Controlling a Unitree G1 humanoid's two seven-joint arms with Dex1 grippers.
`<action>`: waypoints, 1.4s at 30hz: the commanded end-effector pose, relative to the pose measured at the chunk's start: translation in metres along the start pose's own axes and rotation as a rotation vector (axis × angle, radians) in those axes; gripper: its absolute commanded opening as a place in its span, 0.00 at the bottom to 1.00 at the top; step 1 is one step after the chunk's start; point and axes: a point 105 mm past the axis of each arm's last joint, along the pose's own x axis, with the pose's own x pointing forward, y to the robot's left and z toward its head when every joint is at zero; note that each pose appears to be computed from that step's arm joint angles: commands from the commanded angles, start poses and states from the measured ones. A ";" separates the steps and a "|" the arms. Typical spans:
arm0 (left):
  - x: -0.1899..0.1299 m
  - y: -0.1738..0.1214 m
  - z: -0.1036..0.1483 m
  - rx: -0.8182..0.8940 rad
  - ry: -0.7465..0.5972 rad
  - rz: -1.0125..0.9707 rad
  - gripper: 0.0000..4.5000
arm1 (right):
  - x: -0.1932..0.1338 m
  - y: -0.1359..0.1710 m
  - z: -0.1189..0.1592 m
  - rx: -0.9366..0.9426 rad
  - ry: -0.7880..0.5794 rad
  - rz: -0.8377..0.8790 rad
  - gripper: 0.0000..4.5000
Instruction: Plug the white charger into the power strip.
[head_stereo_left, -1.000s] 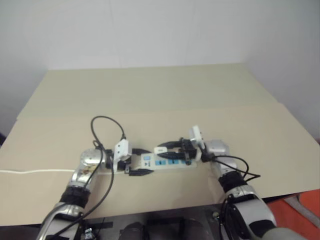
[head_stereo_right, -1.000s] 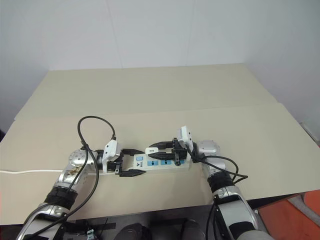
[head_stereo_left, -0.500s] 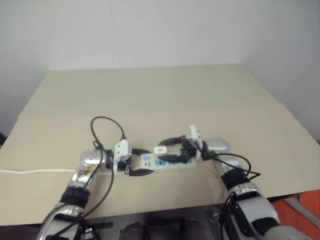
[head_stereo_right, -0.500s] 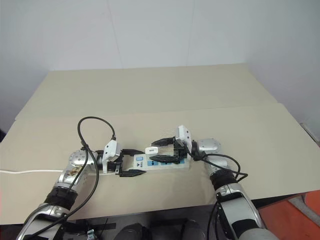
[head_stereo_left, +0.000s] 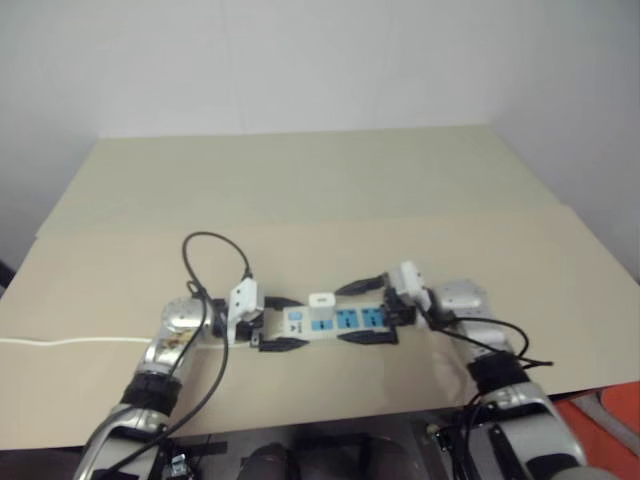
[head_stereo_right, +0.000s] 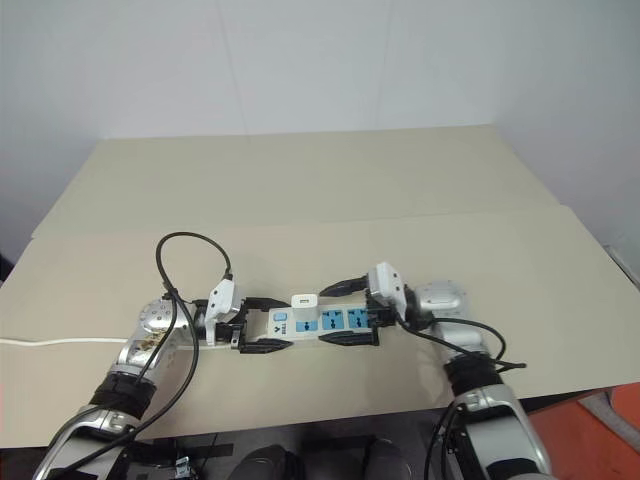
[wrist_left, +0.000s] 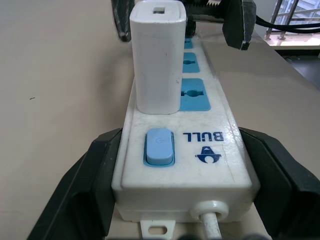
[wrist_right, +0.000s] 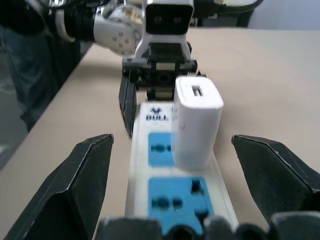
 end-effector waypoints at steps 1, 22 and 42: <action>-0.003 0.002 -0.004 -0.001 0.033 0.018 0.73 | -0.036 -0.012 0.021 -0.069 0.055 -0.112 1.00; 0.000 0.013 0.022 0.078 -0.138 0.049 1.00 | -0.125 0.006 0.018 -0.077 0.456 -0.251 1.00; -0.171 -0.004 0.039 0.142 0.235 0.233 1.00 | -0.186 0.016 0.037 -0.047 0.616 -0.402 1.00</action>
